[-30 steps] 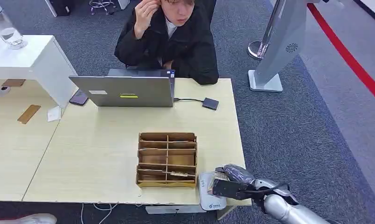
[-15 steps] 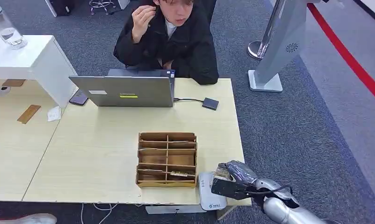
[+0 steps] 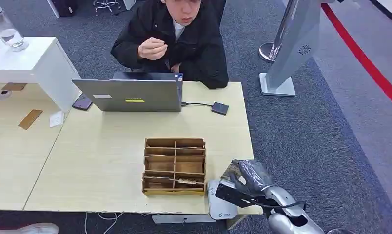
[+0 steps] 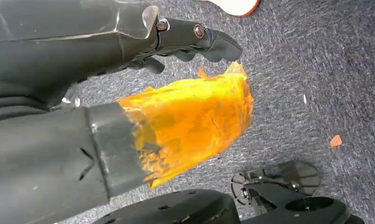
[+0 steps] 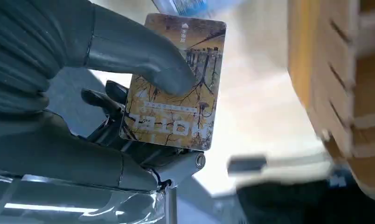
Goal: Pass the card to the sensor for recognition and then transmit it.
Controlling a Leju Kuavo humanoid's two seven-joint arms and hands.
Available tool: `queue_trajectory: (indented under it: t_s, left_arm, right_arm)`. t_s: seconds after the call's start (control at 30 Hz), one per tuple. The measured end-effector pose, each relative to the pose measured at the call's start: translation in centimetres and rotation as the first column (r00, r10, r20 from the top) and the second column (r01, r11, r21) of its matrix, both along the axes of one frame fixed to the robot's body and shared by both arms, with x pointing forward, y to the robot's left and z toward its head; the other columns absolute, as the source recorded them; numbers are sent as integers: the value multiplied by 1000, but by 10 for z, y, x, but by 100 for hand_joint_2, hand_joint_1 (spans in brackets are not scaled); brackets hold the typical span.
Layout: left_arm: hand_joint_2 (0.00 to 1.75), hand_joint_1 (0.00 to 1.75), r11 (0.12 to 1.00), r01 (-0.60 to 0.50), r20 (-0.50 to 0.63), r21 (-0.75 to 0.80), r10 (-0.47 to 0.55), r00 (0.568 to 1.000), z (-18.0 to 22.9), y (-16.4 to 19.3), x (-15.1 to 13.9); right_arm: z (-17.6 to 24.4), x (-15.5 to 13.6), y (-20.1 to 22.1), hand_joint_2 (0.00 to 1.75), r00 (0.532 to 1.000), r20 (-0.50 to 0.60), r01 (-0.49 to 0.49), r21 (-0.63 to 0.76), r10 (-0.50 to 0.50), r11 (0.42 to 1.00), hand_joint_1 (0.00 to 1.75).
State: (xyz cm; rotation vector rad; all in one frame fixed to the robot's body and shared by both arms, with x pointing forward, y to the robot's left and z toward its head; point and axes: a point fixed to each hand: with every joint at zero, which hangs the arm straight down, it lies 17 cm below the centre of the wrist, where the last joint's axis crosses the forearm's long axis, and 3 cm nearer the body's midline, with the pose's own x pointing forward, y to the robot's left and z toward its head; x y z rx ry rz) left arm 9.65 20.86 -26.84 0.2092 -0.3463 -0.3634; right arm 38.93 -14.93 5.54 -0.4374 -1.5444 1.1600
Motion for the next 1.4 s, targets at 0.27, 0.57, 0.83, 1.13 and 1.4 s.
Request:
queue_trajectory:
  t_s: [0.27, 0.57, 0.83, 1.13, 1.4]
  left_arm:
    - [0, 0, 1000, 6, 3, -3, -6, 1000, 1, -4, 1]
    - [0, 0, 1000, 16, 5, -3, -16, 1000, 1, -6, 2]
    - [0, 0, 1000, 17, 5, -3, -17, 1000, 1, -6, 2]
    - [0, 0, 999, 41, 6, -1, -41, 999, 1, -8, 3]
    - [0, 0, 995, 98, 10, -1, -98, 995, 2, -12, 6]
  right_arm:
    - [74, 29, 15, 175, 970, 231, 54, 83, -72, 995, 175]
    - [104, 38, 22, 175, 951, 295, 60, 126, -95, 990, 175]
    - [109, 39, 24, 175, 946, 309, 60, 133, -99, 989, 175]
    - [165, 45, 32, 175, 863, 494, 46, 136, -108, 990, 175]
    - [218, 55, 58, 175, 773, 627, 30, 119, -99, 992, 175]
